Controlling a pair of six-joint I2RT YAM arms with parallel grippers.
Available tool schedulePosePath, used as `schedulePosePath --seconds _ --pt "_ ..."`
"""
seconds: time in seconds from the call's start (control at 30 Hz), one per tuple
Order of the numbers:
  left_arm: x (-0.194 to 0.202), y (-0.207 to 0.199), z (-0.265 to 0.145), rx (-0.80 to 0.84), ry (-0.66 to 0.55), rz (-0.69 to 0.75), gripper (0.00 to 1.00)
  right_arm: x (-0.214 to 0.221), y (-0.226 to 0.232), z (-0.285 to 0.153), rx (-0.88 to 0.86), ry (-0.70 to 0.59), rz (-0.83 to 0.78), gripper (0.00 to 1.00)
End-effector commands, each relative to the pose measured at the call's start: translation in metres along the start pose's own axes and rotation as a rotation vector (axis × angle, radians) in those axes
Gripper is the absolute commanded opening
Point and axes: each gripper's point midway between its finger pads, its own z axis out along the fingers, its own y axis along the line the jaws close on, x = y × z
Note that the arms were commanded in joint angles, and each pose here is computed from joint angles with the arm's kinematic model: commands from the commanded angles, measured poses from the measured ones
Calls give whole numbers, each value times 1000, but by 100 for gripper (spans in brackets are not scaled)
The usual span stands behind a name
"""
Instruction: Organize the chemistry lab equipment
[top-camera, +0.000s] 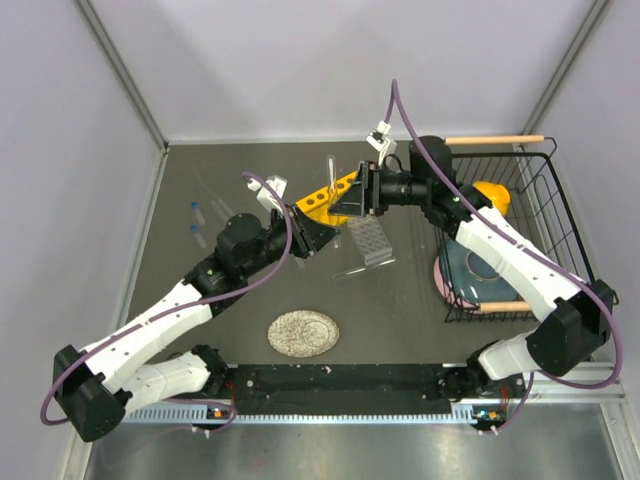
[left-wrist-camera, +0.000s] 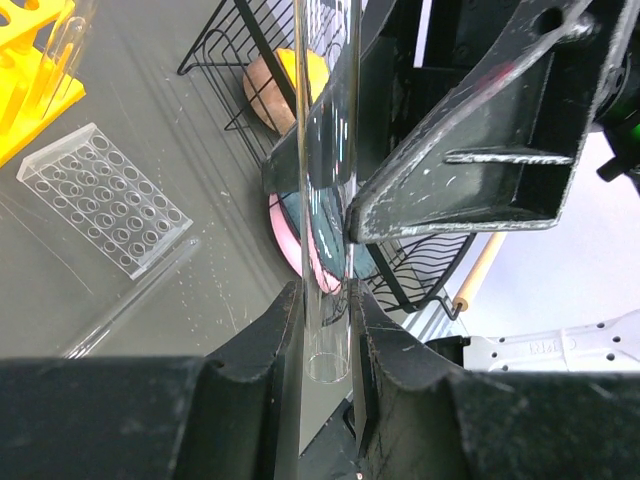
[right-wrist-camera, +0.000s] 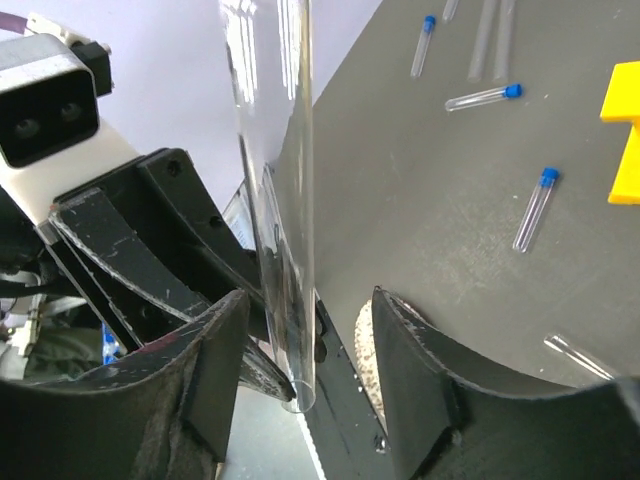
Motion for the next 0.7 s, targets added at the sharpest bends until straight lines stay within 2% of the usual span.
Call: schedulePosePath --seconds 0.0,0.27,0.4,0.5,0.53,0.63,0.67 --pt "-19 -20 2 51 -77 -5 5 1 19 0 -88 -10 19 50" --pt "-13 -26 7 63 -54 -17 5 3 20 -2 -102 -8 -9 29" --pt "-12 -30 6 77 -46 -23 8 4 18 -2 -95 -8 -46 22" --pt "-10 -31 4 76 -34 -28 27 7 17 -5 -85 -8 -82 20" --pt "-11 -33 1 79 -35 -27 38 8 17 -6 -79 -6 -90 20" --pt "-9 -34 -6 86 -29 -18 57 8 16 -11 -67 -11 -138 19" --pt "-9 -34 -8 94 -31 -5 69 10 15 -12 -60 -6 -145 18"
